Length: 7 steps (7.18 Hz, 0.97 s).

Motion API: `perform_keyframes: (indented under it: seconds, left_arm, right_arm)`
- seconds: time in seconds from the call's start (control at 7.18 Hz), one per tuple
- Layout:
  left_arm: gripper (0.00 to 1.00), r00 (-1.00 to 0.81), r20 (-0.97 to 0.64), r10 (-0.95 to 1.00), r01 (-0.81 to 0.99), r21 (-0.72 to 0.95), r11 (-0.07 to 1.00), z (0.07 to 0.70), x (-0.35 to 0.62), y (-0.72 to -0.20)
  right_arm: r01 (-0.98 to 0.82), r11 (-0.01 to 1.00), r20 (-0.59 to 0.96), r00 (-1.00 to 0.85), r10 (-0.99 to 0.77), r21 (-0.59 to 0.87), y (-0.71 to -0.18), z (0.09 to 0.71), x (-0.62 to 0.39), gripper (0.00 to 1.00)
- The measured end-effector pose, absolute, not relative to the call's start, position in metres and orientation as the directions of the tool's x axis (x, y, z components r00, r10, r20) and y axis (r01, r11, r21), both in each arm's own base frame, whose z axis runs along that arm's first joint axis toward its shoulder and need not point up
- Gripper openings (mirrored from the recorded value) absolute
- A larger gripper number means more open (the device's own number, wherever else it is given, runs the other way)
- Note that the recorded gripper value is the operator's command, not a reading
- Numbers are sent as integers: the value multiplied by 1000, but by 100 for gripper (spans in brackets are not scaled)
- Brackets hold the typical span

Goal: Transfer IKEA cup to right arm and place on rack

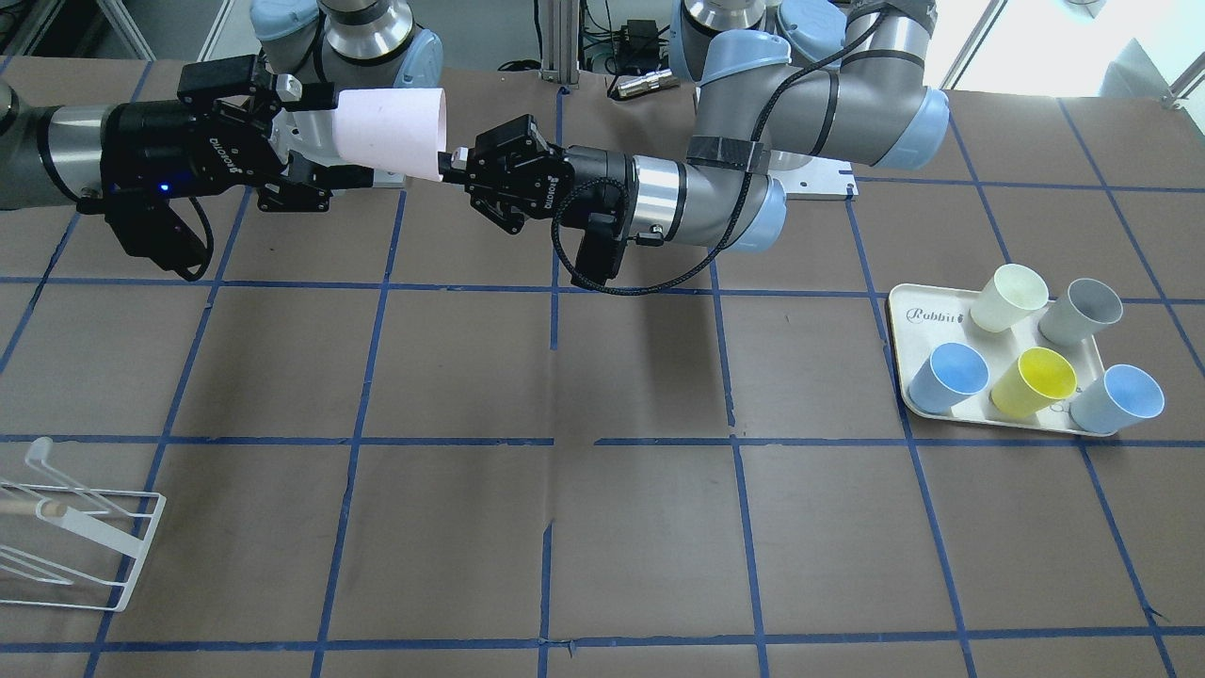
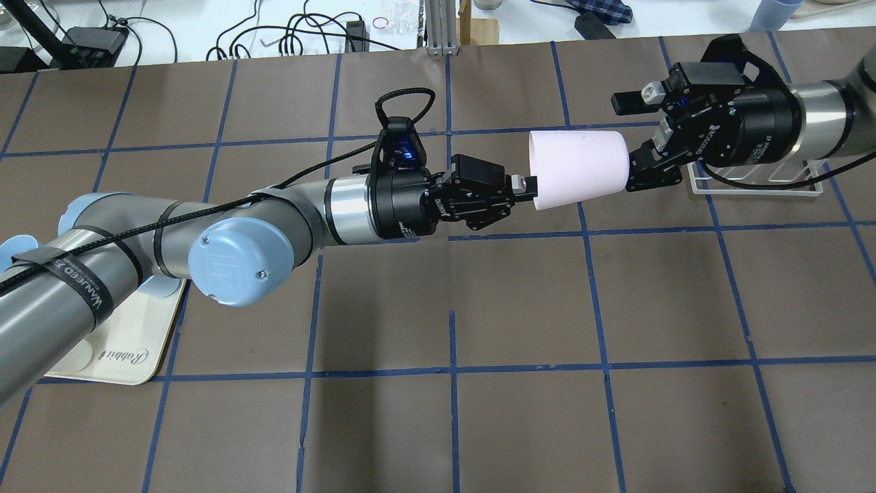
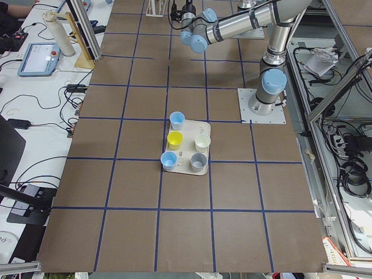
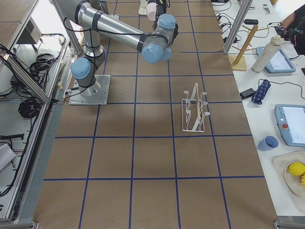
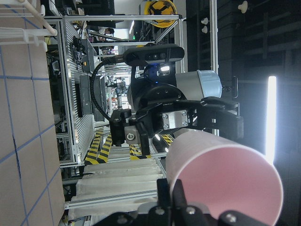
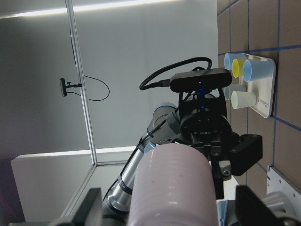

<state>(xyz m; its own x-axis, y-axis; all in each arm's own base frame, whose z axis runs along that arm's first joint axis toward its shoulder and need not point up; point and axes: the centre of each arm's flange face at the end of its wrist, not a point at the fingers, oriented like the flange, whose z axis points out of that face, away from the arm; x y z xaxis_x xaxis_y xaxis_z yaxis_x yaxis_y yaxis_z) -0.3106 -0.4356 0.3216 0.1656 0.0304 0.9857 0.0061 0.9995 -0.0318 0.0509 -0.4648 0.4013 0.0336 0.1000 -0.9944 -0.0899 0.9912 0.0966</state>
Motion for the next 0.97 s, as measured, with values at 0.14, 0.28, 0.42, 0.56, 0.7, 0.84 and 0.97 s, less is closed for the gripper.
perform_keyframes:
  seconds: [0.14, 0.28, 0.42, 0.56, 0.7, 0.84, 0.97]
  left_arm:
    - [0, 164, 986, 20, 6, -22, 1000, 317, -311, -436]
    - [0, 162, 987, 11, 6, -12, 1000, 313, -311, -437]
    - [0, 161, 987, 6, 7, -7, 1000, 311, -311, -437]
    - [0, 161, 987, 5, 7, -6, 1000, 311, -311, -437]
    - [0, 162, 987, 5, 6, -6, 1000, 311, -311, -438]
    - [0, 163, 987, 6, 6, -7, 1000, 313, -311, -437]
    - [0, 166, 986, 12, 3, -13, 1000, 317, -311, -436]
  right_arm:
    - [-90, 989, -992, 41, 118, 114, -463, 402, 52, 100]
    - [-90, 988, -991, 46, 130, 125, -462, 402, 52, 100]
    - [-90, 987, -990, 48, 136, 131, -461, 403, 52, 100]
    - [-89, 987, -989, 48, 137, 132, -461, 403, 53, 100]
    - [-87, 988, -990, 47, 135, 130, -462, 403, 52, 100]
    - [-83, 989, -991, 44, 129, 125, -463, 402, 52, 100]
    - [-75, 990, -992, 41, 123, 119, -465, 401, 52, 99]
